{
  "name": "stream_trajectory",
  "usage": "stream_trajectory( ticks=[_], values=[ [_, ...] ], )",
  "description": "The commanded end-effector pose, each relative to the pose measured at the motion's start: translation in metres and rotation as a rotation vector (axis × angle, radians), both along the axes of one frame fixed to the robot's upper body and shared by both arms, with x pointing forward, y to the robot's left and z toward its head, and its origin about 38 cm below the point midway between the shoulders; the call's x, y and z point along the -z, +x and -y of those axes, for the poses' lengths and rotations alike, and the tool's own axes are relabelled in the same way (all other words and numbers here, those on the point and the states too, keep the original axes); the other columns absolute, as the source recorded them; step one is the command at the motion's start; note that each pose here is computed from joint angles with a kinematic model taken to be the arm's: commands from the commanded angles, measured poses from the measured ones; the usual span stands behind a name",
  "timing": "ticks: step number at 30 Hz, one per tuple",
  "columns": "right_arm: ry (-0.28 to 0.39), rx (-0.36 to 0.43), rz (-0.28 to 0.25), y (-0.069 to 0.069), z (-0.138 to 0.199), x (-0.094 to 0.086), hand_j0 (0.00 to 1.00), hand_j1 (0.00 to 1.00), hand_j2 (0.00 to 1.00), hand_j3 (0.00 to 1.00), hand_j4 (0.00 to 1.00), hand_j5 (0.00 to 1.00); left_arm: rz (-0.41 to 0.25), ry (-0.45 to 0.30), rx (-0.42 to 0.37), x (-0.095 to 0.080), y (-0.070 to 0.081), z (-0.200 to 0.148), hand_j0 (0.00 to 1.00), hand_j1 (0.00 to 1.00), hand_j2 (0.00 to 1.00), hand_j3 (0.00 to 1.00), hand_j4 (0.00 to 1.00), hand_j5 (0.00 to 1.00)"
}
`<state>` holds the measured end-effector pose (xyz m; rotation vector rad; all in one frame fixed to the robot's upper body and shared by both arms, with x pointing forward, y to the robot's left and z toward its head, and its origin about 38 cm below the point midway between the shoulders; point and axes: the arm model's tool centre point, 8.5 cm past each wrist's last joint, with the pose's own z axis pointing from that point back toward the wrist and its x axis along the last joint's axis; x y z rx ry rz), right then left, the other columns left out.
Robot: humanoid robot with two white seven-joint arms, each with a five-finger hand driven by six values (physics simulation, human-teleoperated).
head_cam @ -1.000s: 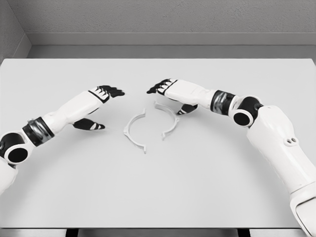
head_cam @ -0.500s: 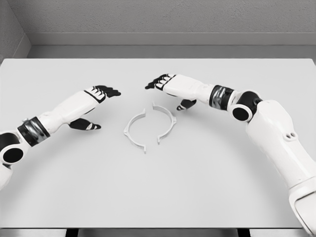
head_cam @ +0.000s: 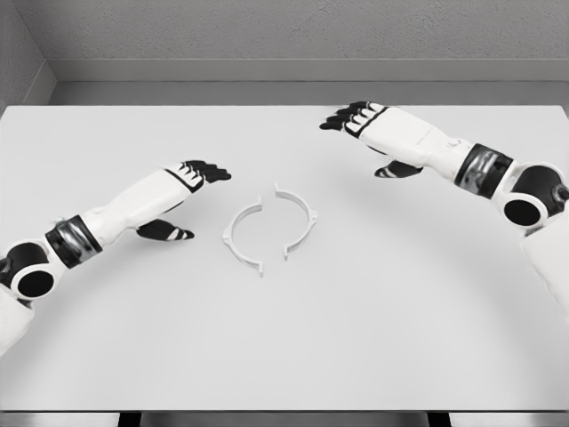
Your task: Assemble PVC drainage pipe clamps
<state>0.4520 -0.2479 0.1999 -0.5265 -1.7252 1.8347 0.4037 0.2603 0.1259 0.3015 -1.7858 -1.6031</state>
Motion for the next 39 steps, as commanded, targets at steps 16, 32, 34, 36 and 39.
stream_trajectory(
  ticks=[16, 32, 34, 36, 39],
  values=[
    [0.036, 0.062, 0.086, -0.056, 0.069, -0.039, 1.0, 1.0, 1.0, 1.0, 1.0, 1.0, -0.02, -0.039, 0.06, 0.01, -0.006, 0.034, 1.0, 1.0, 1.0, 1.0, 1.0, 1.0],
    [0.038, 0.116, 0.036, -0.046, 0.086, -0.025, 1.0, 1.0, 1.0, 1.0, 1.0, 1.0, -0.026, -0.057, 0.067, 0.014, -0.005, 0.045, 1.0, 1.0, 1.0, 1.0, 1.0, 1.0],
    [0.038, 0.117, 0.032, -0.047, 0.086, -0.023, 1.0, 1.0, 1.0, 1.0, 1.0, 1.0, -0.03, -0.057, 0.064, 0.015, -0.005, 0.045, 1.0, 1.0, 1.0, 1.0, 1.0, 1.0],
    [0.038, 0.116, 0.036, -0.046, 0.086, -0.025, 1.0, 1.0, 1.0, 1.0, 1.0, 1.0, -0.032, -0.064, 0.065, 0.016, -0.005, 0.048, 1.0, 1.0, 1.0, 1.0, 1.0, 1.0],
    [0.038, 0.118, 0.03, -0.047, 0.086, -0.022, 1.0, 1.0, 1.0, 1.0, 1.0, 1.0, -0.04, -0.069, 0.059, 0.019, -0.003, 0.049, 1.0, 1.0, 1.0, 1.0, 1.0, 1.0]
  ],
)
